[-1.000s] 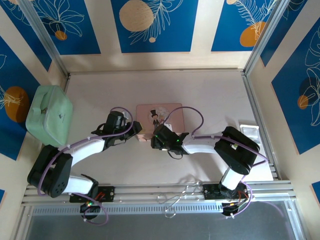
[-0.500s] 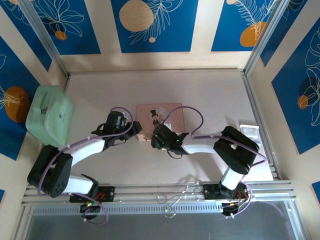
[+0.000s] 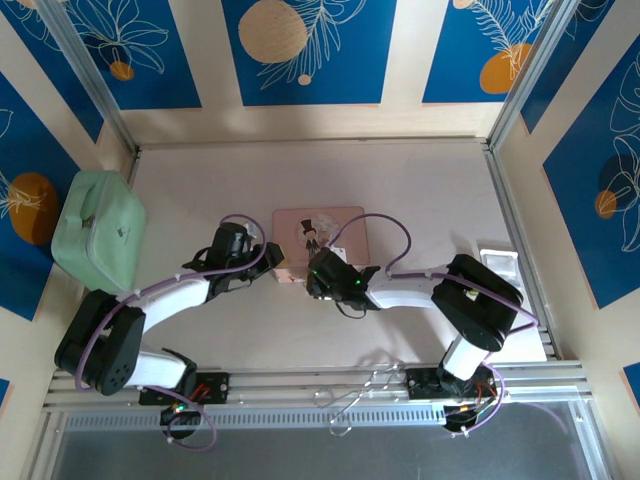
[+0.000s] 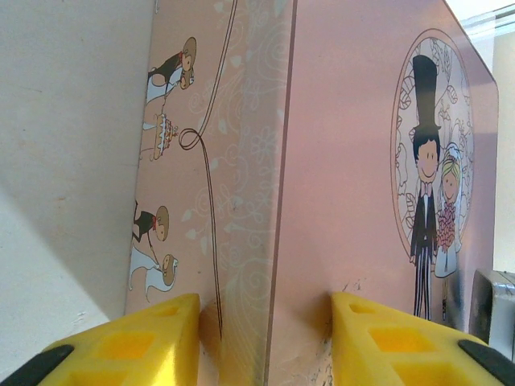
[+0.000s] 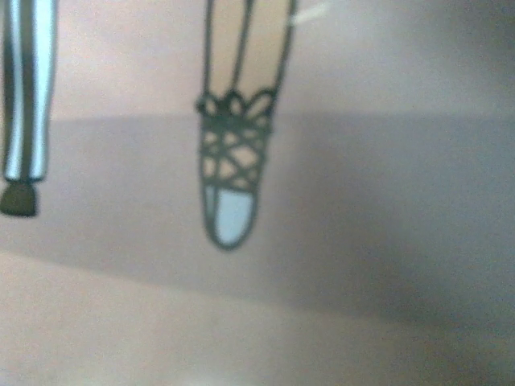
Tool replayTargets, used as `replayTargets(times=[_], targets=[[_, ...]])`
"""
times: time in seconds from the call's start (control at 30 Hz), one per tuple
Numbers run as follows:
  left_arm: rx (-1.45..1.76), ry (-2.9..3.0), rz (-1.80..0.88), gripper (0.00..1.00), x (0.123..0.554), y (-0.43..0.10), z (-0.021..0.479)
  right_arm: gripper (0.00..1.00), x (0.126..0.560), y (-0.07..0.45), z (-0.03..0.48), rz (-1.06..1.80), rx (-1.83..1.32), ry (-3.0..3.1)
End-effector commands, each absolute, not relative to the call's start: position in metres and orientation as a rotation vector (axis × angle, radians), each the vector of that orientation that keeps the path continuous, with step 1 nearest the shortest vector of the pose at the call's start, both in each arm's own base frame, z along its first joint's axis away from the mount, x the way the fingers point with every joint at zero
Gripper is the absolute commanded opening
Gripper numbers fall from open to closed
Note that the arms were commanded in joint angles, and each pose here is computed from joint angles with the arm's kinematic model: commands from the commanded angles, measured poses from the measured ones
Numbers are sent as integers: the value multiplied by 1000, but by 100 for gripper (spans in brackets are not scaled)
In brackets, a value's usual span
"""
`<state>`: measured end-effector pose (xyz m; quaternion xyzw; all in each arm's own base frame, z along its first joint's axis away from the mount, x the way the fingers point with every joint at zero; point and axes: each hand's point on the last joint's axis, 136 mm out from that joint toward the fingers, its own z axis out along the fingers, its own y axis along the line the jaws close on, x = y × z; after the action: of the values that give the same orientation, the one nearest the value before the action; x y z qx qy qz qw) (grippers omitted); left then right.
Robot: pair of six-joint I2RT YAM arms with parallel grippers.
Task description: Unlock the padlock with the key
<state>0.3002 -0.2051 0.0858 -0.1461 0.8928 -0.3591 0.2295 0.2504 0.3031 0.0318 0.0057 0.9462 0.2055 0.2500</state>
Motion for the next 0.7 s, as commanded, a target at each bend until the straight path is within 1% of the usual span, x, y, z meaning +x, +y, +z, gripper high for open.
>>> replayTargets(times=[0.0,0.37,0.67], targets=[[-497,2608,-854,41,275,-184,44,26,236,298,33,549,51,2621],[-534,2597,-864,40,273,-182,44,23,222,299,34,606,113,2676],[-567,2595,-845,40,266,-176,41,22,221,299,40,644,51,2679]])
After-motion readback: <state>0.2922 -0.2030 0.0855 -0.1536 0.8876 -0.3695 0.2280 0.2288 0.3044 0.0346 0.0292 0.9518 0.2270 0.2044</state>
